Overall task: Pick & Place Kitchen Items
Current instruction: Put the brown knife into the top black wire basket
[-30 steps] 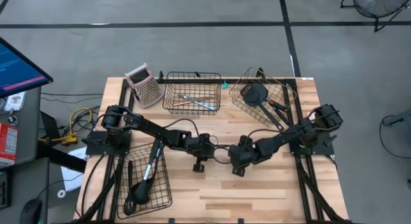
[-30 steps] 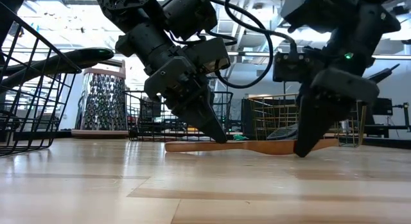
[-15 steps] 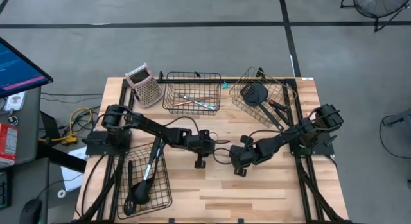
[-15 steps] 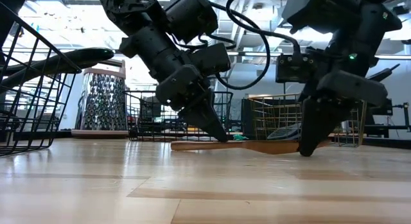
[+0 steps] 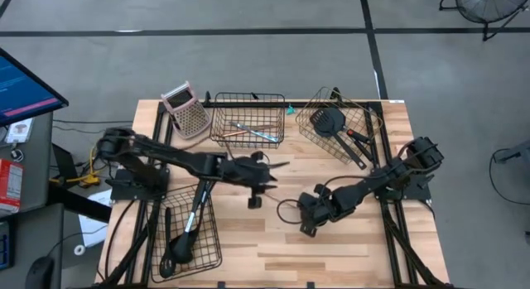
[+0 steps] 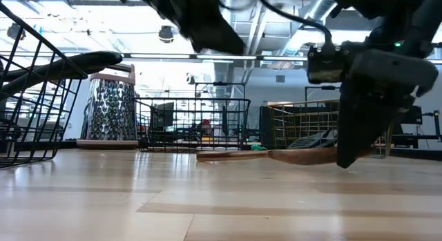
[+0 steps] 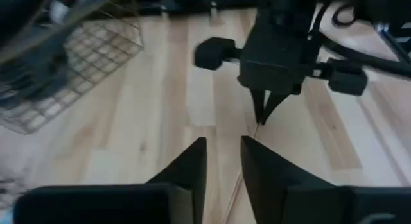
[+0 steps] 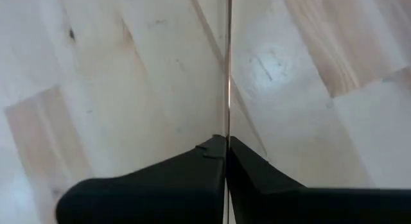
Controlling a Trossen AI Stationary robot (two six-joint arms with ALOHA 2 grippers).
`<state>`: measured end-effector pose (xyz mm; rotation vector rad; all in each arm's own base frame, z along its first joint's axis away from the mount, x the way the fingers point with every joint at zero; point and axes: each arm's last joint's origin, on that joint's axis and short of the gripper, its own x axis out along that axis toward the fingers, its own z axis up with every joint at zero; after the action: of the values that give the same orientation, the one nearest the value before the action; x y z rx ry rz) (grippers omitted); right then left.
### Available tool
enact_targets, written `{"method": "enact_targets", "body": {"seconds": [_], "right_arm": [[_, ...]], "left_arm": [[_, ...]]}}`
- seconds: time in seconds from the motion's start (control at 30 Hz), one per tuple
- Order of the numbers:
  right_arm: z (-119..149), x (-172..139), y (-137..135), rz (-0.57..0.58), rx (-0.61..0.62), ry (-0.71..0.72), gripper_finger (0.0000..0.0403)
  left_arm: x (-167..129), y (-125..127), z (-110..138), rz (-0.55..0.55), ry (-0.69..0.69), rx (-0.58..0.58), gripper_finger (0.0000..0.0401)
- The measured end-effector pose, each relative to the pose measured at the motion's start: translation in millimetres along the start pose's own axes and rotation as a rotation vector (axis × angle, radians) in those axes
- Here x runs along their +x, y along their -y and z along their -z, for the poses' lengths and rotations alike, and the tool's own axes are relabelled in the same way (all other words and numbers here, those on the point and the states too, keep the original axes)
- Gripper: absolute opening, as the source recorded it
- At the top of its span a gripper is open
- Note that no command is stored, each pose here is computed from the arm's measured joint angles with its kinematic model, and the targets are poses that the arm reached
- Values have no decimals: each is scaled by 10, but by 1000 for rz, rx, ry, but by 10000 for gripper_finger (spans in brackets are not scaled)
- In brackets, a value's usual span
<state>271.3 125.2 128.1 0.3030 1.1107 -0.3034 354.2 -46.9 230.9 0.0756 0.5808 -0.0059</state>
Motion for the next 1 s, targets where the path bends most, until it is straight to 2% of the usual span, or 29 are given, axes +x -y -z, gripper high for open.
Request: {"method": "enact_targets", "body": {"seconds": [0.17, 0.3, 0.4, 0.57, 0.77, 0.87, 1.0], "right_arm": [[-3, -137, -87, -8, 66, 54, 0], [-182, -340, -159, -18, 83, 122, 0], [-425, -489, -154, 0, 59, 151, 0], [-1034, -824, -104, 11, -15, 266, 0], [-1668, -1051, 394, 100, -20, 336, 0], [-1911, -1091, 716, 125, -5, 357, 0], [-2152, -976, 1095, 134, -17, 321, 0]], "left_arm": [[-523, -81, -217, -46, 69, -55, 94], [-1006, -156, -381, -73, 182, -136, 90], [-1392, -207, -483, -61, 296, -202, 84], [-2021, -288, -556, -26, 481, -287, 60], [-2659, -359, -505, 13, 658, -319, 15], [-2845, -371, -467, 28, 709, -321, 3], [-2970, -381, -435, 39, 744, -326, 1]]}}
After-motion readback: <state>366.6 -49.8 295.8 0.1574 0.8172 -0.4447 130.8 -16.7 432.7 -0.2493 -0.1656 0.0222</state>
